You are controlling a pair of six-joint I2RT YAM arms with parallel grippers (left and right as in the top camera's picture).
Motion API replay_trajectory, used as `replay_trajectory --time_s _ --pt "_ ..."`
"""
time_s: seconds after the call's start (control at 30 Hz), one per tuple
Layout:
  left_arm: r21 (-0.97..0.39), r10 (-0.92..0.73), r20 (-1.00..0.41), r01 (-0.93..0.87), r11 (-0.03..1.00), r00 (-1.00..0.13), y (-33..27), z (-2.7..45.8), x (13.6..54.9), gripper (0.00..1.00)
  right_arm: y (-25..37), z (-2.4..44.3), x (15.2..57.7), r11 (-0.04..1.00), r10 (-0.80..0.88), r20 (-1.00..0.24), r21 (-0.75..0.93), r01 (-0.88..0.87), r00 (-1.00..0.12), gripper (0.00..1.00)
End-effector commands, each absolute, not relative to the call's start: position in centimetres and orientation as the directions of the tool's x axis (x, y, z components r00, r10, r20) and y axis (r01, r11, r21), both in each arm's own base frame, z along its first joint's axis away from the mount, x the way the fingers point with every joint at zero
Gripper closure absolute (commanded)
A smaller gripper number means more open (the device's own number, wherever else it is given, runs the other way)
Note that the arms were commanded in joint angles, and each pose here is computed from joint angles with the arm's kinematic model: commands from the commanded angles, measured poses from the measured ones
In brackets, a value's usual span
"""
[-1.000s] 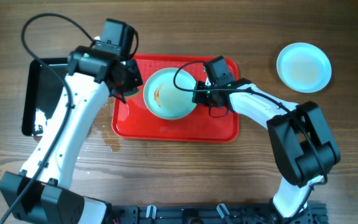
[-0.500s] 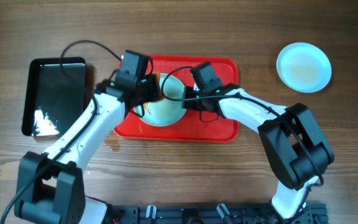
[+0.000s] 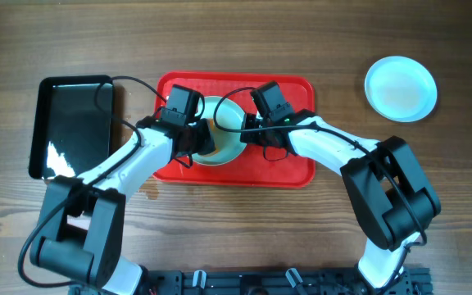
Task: Clean dirty plates on tray and stack at the side
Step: 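Scrub the held plate with the sponge in the left gripper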
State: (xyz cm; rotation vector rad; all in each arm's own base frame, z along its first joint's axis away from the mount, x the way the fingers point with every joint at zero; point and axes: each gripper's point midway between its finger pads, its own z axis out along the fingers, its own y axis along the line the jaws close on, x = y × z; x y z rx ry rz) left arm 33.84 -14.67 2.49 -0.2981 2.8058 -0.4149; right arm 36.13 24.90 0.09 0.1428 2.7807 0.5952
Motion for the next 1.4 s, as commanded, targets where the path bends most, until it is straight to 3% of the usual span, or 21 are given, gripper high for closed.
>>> replay_trajectory --time_s 0.0,0.13,0.23,0.37,0.47,0.63,0.9,1.13,1.37 --pt "-0.307 -0.249 -0.223 -0.175 0.935 -0.942 -14.9 1.0 33.7 0.96 23.2 -1.8 35.7 0.939 0.174 -0.252 0.334 0.083 -0.952 0.96" --pt "-0.171 -0.245 -0.272 -0.204 0.964 -0.931 -12.4 -0.5 34.2 0.96 23.1 -1.9 35.5 0.940 0.173 -0.247 0.329 0.086 -0.953 0.96" --pt "0.041 -0.168 -0.322 -0.191 0.981 -0.932 -8.9 -1.6 34.3 0.96 22.9 -2.0 35.4 0.945 0.165 -0.243 0.316 0.083 -0.956 0.96" --pt "0.278 -0.132 -0.396 -0.255 0.926 -0.909 -4.4 -0.9 34.4 0.96 22.8 -2.0 35.3 0.945 0.165 -0.242 0.316 0.083 -0.956 0.96" --pt "0.310 -0.117 -0.441 -0.274 0.910 -0.890 -3.8 0.4 35.3 0.96 22.8 -2.0 35.4 0.945 0.166 -0.243 0.316 0.083 -0.956 0.96" --pt "0.216 -0.136 -0.505 -0.277 0.936 -0.852 -5.4 3.9 37.5 0.96 22.5 -2.1 35.4 0.949 0.168 -0.249 0.301 0.089 -0.954 0.96" --pt "-0.157 -0.189 -0.519 -0.124 0.980 -0.834 -12.5 8.9 39.0 0.96 22.5 -2.1 35.4 0.949 0.168 -0.249 0.301 0.089 -0.954 0.96" --pt "-0.262 -0.214 -0.358 -0.122 0.957 -0.909 -15.1 4.5 37.8 0.96 23.0 -2.1 35.1 0.942 0.168 -0.231 0.323 0.087 -0.958 0.96" --pt "-0.255 -0.248 -0.261 -0.181 0.950 -0.933 -15.4 0.2 37.2 0.96 23.0 -2.1 35.1 0.942 0.167 -0.231 0.323 0.087 -0.959 0.96"
